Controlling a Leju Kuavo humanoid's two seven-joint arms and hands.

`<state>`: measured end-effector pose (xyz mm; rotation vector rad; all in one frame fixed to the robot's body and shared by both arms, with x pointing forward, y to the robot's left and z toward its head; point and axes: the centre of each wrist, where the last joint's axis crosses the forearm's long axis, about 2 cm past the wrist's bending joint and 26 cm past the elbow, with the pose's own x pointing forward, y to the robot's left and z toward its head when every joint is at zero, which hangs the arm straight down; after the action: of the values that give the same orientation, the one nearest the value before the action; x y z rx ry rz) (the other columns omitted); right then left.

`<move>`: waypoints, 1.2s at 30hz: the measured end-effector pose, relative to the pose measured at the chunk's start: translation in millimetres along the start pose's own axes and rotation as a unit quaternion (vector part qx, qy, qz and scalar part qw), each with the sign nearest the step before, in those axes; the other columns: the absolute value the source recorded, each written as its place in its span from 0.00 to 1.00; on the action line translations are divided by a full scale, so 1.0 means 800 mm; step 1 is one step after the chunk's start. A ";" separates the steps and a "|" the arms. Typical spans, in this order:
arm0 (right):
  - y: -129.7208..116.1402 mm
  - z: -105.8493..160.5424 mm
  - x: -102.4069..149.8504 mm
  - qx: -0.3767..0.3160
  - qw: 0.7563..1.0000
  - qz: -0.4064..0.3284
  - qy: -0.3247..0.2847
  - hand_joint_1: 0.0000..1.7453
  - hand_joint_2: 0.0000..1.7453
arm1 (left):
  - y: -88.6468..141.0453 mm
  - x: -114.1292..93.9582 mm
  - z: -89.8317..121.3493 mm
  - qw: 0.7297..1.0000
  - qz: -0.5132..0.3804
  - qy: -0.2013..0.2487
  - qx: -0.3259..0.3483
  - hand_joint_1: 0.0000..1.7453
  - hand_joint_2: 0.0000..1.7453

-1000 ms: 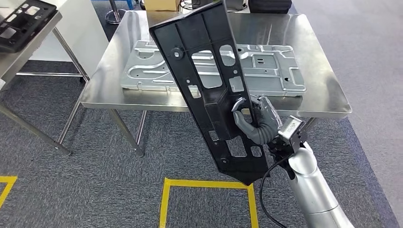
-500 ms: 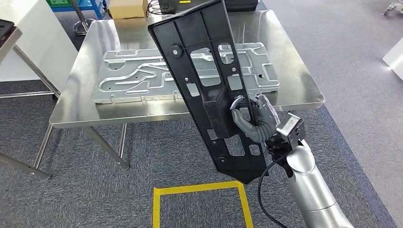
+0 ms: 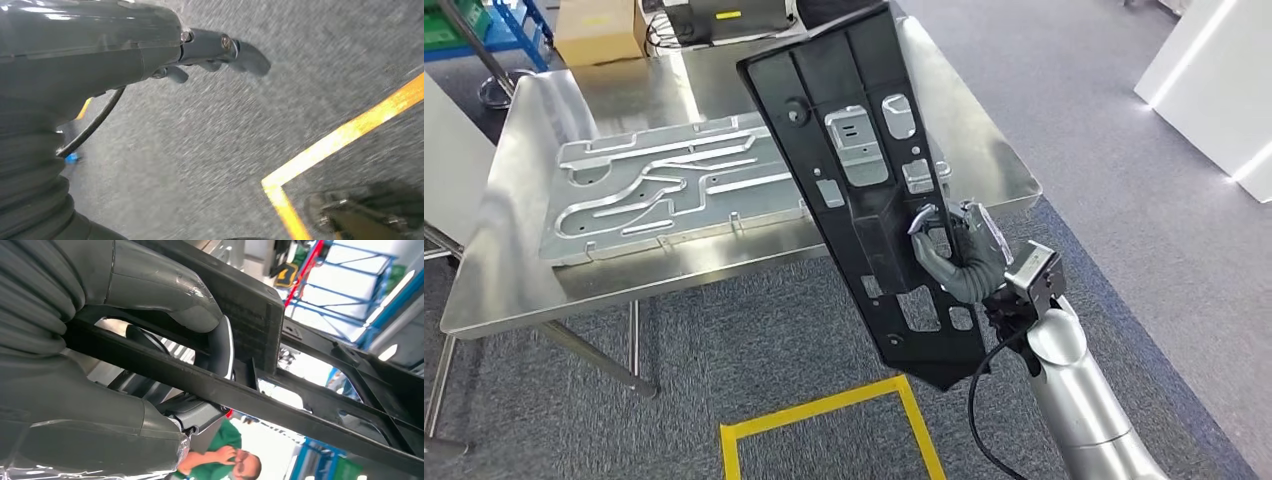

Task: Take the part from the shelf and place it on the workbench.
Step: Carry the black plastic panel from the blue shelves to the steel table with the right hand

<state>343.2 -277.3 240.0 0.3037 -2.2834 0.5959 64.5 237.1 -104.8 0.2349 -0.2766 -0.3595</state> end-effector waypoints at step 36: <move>-0.054 -0.111 0.027 0.030 0.991 0.130 -0.025 1.00 1.00 | -0.001 0.011 0.000 1.000 -0.015 -0.013 -0.010 0.00 1.00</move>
<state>398.4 -270.7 324.3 0.0497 -2.3742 0.7971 72.0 232.9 -103.3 0.2156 -0.2951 -0.3958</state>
